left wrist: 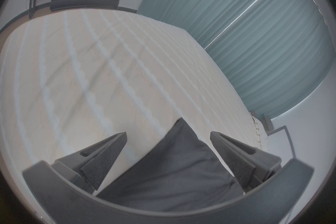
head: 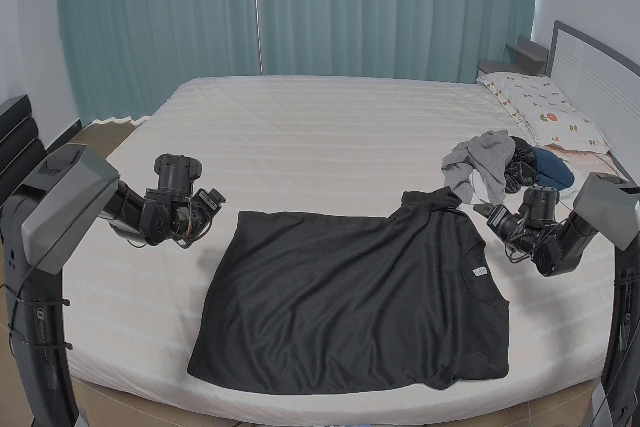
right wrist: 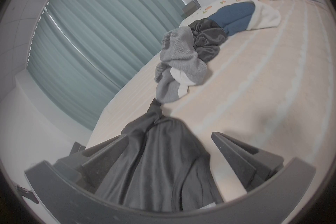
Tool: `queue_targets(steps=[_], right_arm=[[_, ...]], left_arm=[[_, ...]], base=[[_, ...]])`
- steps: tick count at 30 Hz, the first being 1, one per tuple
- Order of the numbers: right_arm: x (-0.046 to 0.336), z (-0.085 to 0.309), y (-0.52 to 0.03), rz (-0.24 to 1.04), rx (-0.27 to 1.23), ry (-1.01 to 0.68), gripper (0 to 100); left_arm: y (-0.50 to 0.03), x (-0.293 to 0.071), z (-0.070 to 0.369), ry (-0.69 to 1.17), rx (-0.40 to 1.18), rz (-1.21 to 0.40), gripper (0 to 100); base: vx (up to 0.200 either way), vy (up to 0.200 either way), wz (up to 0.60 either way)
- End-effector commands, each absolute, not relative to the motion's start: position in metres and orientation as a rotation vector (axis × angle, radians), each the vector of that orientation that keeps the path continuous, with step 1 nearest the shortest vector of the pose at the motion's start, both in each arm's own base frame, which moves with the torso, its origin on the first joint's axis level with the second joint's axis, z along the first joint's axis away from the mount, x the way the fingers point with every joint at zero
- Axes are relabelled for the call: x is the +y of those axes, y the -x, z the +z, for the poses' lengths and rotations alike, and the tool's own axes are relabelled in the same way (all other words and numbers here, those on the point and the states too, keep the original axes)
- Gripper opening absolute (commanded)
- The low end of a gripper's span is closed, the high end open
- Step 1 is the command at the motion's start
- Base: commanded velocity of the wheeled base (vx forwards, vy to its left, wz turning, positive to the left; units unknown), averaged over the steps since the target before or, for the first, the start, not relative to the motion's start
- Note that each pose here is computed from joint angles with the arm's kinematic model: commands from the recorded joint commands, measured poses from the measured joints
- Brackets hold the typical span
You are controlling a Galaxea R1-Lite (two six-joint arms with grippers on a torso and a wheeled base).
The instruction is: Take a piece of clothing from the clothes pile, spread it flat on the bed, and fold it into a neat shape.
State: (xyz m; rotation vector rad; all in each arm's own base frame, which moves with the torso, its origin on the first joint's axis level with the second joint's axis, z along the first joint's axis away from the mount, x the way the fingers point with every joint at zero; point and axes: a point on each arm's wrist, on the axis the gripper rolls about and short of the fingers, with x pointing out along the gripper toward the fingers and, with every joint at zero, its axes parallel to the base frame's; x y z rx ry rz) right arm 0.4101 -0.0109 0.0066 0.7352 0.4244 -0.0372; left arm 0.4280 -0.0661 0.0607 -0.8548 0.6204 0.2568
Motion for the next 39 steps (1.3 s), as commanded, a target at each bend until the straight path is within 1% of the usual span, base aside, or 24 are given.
queue_targets(steps=[1, 6, 8, 9, 10, 14, 16, 26, 34, 37, 39], right_arm=[[-0.009, 0.033, -0.298, 0.071, 0.497, -0.802, 100], [-0.007, 0.024, -0.271, 0.099, 0.567, -0.815, 100], [-0.007, 0.024, -0.271, 0.101, 0.568, -0.815, 100], [-0.006, 0.020, -0.260, 0.123, 0.595, -0.825, 100], [-0.004, 0.019, -0.256, 0.129, 0.607, -0.823, 100], [-0.002, 0.015, -0.247, 0.132, 0.644, -0.816, 100], [-0.002, 0.013, -0.243, 0.146, 0.667, -0.813, 100], [-0.001, 0.012, -0.239, 0.164, 0.686, -0.815, 100], [-0.001, 0.013, -0.238, 0.167, 0.684, -0.815, 100], [-0.001, 0.013, -0.238, 0.169, 0.683, -0.814, 100], [-0.001, 0.014, -0.238, 0.169, 0.680, -0.814, 100]], left_arm=[[-0.345, -0.064, 0.085, 0.982, 0.731, 0.180, 100], [-0.312, -0.063, 0.076, 0.995, 0.758, 0.128, 100], [-0.311, -0.062, 0.075, 0.995, 0.761, 0.127, 100], [-0.294, -0.065, 0.065, 0.995, 0.786, 0.093, 100], [-0.289, -0.065, 0.059, 0.991, 0.794, 0.089, 100], [-0.281, -0.063, 0.053, 0.998, 0.776, 0.077, 100], [-0.273, -0.062, 0.044, 0.997, 0.816, 0.071, 100], [-0.265, -0.061, 0.034, 1.005, 0.865, 0.053, 100], [-0.263, -0.061, 0.033, 1.017, 0.878, 0.053, 100], [-0.264, -0.062, 0.035, 1.053, 0.871, 0.064, 100], [-0.264, -0.063, 0.036, 1.070, 0.870, 0.065, 100]], base=[[0.000, 0.000, 0.00], [0.000, 0.000, 0.00], [0.000, 0.000, 0.00], [0.000, 0.000, 0.00], [0.000, 0.000, 0.00], [0.000, 0.000, 0.00], [-0.200, 0.000, 0.00], [-0.200, 0.000, 0.00], [0.000, 0.000, 0.00], [0.000, 0.000, 0.00], [0.000, -0.200, 0.00]])
